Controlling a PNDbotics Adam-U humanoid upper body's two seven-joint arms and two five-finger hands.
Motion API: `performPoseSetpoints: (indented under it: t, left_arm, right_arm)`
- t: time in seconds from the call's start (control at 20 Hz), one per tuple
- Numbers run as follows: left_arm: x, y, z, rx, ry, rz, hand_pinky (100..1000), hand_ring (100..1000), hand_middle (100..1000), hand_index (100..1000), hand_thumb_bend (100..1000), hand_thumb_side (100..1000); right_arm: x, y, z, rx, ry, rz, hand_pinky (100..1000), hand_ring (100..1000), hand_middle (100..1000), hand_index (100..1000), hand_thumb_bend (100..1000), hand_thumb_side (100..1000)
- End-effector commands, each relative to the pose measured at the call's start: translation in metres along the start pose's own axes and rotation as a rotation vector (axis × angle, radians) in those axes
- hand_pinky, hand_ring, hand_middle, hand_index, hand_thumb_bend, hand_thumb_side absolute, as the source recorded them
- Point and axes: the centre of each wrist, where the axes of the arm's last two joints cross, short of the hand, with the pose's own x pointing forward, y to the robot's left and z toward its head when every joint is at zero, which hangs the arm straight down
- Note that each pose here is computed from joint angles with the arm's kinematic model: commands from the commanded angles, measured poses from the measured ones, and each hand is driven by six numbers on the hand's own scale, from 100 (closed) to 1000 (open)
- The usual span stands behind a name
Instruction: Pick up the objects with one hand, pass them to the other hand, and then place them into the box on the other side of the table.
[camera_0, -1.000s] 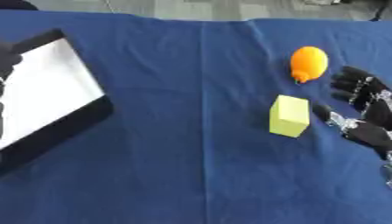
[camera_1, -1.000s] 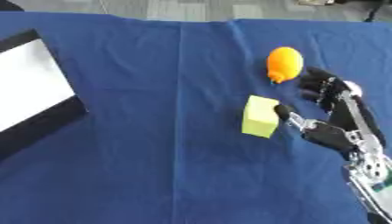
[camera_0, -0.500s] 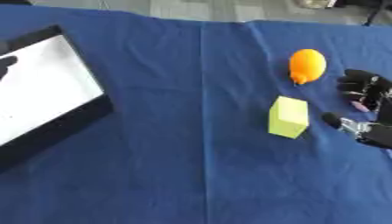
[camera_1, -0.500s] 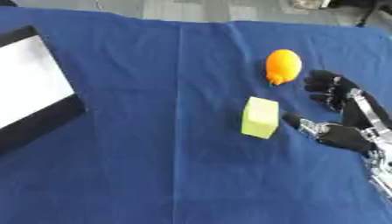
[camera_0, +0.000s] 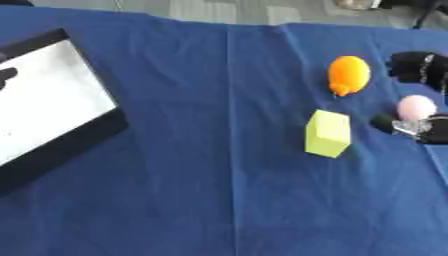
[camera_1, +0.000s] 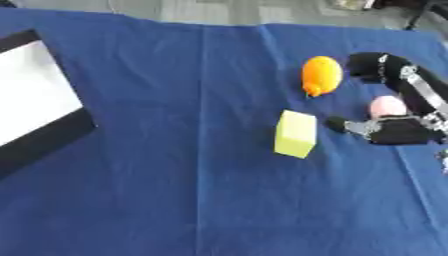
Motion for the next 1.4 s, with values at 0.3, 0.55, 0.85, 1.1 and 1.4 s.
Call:
performPoseSetpoints:
  t: [0.3,0.55,0.85,1.1,1.4]
  left_arm:
    - [0.013,0.002,-0.001,-0.020,-0.034,-0.023,1000,778,762,830,183,929]
    - [0.014,0.001,-0.001,-0.024,-0.037,-0.022,1000,778,762,829,182,928]
    - [0.015,0.003,0.000,-0.016,-0.035,-0.029,1000,778,762,827,181,926]
    - [0.014,0.005,0.001,-0.011,-0.030,-0.036,1000,779,762,827,180,929]
    - [0.015,0.005,0.001,-0.013,-0.031,-0.038,1000,779,762,827,179,927]
  right_arm:
    - [0.040,-0.050,-0.023,0.150,-0.015,0.229,877,844,831,868,664,326]
    - [0.048,-0.052,-0.028,0.241,-0.021,0.327,889,852,846,879,681,337]
    - [0.050,-0.045,-0.032,0.343,-0.039,0.386,887,845,834,859,686,345]
    - [0.049,-0.040,-0.033,0.426,-0.031,0.413,887,838,826,846,687,351]
    - [0.050,-0.035,-0.036,0.510,-0.010,0.416,877,827,813,831,686,350]
